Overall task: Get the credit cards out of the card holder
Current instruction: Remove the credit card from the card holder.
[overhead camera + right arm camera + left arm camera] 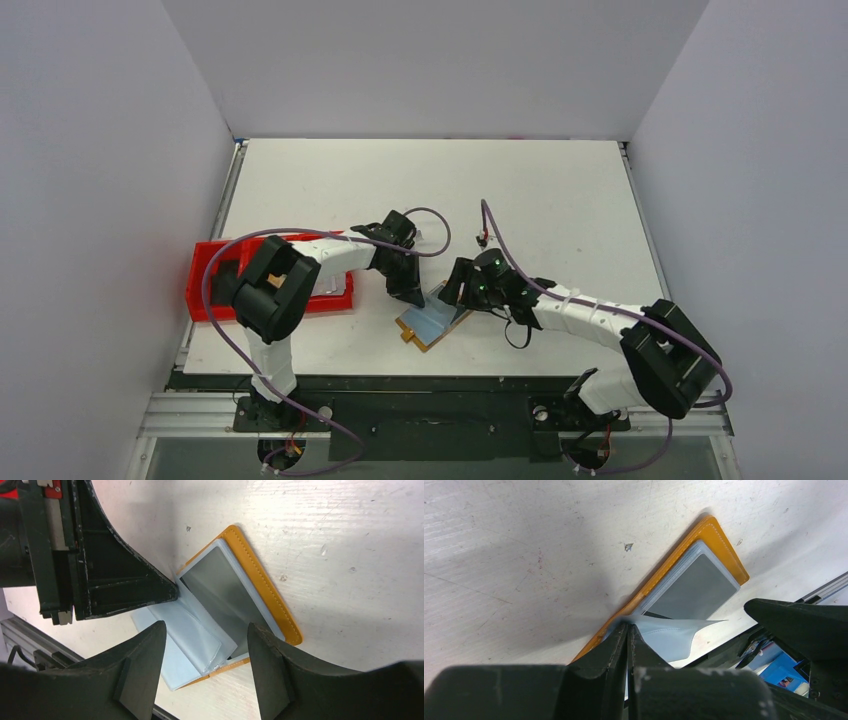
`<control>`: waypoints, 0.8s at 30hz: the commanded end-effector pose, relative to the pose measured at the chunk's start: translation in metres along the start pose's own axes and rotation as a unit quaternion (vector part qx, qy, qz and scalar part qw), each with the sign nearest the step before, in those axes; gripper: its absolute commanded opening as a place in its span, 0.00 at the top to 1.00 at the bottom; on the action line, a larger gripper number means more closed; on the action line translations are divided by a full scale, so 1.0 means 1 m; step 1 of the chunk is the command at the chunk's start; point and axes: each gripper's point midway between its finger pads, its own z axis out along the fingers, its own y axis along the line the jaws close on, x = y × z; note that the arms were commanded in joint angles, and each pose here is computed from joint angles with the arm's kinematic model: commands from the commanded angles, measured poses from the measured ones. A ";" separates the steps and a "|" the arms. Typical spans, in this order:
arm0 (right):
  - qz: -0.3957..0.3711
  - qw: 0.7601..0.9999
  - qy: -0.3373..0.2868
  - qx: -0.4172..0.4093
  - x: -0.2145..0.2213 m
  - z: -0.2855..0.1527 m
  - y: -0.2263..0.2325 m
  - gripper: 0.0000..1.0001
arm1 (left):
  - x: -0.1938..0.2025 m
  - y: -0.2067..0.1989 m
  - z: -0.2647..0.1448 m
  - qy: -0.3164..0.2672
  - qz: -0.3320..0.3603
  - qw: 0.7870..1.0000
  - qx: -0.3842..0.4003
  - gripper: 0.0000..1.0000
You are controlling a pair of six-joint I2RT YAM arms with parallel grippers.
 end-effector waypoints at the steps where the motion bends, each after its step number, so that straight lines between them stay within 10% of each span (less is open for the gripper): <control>1: -0.021 0.999 0.013 -0.022 0.001 0.002 0.010 0.44 | 0.004 0.032 0.009 -0.008 0.011 0.998 -0.062 1.00; 9: -0.019 0.999 0.030 -0.019 0.012 0.012 0.002 0.52 | 0.004 0.029 0.008 -0.008 0.011 0.998 -0.055 1.00; 24: 0.009 1.000 -0.001 -0.002 0.012 0.004 -0.005 1.00 | -0.014 0.000 -0.045 -0.066 0.035 0.996 -0.039 0.94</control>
